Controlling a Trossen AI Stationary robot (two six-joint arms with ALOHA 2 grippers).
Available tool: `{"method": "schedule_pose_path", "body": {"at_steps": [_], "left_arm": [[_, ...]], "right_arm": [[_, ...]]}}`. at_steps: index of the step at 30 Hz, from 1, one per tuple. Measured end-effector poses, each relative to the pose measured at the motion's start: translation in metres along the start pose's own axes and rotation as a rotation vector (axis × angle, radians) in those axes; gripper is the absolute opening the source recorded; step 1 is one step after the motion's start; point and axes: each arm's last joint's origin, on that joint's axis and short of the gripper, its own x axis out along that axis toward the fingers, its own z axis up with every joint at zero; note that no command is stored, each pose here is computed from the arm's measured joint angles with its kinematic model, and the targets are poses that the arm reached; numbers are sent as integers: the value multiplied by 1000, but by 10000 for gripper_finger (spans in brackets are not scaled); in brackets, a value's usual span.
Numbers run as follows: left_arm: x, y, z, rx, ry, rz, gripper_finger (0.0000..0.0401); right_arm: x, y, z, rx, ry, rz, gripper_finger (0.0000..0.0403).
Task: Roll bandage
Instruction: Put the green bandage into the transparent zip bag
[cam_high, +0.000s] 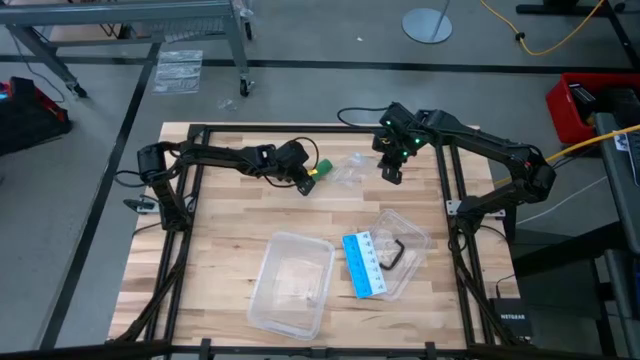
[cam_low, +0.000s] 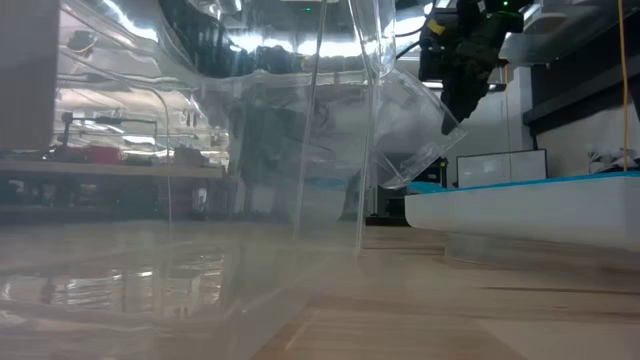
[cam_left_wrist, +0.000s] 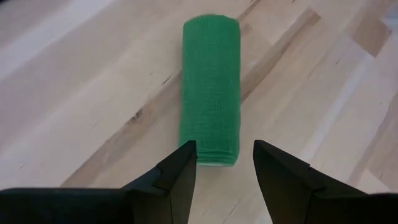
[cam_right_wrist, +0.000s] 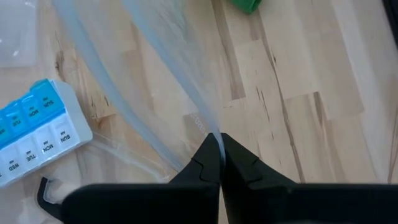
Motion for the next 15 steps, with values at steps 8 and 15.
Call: {"method": "schedule_pose_path", "body": {"at_steps": [8, 15], "left_arm": [[3, 4, 7, -15, -62, -12, 153], [12, 8, 7, -24, -66, -5, 153]], "right_arm": [[0, 0, 2, -5, -20, 11, 1], [0, 0, 2, -5, -22, 18, 1]]}}
